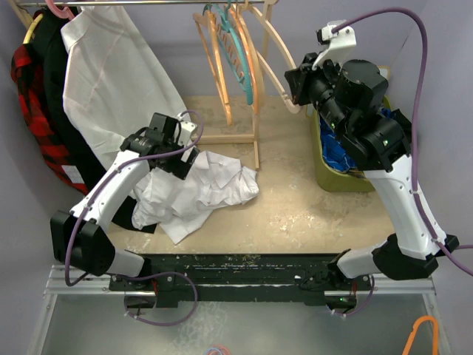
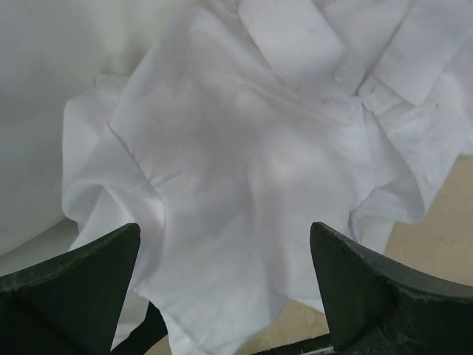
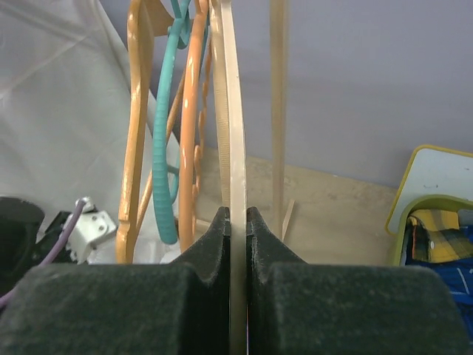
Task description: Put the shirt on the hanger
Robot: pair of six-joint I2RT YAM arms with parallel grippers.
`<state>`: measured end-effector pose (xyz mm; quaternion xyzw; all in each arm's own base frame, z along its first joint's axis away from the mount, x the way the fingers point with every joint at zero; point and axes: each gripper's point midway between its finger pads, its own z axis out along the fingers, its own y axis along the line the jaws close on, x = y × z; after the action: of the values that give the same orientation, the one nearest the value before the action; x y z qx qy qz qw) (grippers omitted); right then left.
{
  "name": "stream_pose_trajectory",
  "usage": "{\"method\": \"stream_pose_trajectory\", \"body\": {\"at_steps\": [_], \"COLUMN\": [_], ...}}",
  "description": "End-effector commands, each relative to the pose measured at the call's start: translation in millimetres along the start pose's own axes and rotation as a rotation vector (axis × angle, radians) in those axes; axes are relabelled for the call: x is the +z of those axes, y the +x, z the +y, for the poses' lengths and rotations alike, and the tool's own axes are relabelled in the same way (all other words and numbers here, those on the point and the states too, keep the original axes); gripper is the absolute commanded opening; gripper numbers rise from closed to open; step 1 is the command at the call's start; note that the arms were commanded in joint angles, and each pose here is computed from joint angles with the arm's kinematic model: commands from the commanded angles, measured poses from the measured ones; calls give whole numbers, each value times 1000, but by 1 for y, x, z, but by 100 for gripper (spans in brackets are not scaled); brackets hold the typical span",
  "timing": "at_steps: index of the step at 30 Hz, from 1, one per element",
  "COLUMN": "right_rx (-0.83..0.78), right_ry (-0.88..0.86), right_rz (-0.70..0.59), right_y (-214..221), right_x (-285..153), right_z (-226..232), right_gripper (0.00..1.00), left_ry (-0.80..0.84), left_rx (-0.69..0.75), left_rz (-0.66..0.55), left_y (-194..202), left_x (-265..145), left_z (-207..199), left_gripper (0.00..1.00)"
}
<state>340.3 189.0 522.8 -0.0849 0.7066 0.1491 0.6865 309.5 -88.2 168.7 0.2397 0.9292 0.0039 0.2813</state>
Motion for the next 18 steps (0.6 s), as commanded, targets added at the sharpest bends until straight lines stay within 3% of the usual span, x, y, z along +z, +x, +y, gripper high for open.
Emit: {"method": "stream_pose_trajectory", "body": {"at_steps": [1,11,18], "right_rx": [68,111,165], "right_ry": [-32,-9,-35], "right_rz": [-158,-106,-112], "right_y": [-40,22,48], "right_x": [-24,-80,-127], "right_z": [0,-24,-35], "right_gripper": [0,0,0], "left_ry": [-90,-36,-188], "left_rx": [-91,-8,-54], "left_rz": [-141,-86,-66], "left_y": [-56,-78,-92], "left_x": [4,58,96], "left_z": [12,-45,-36], "left_gripper": [99,97,87]}}
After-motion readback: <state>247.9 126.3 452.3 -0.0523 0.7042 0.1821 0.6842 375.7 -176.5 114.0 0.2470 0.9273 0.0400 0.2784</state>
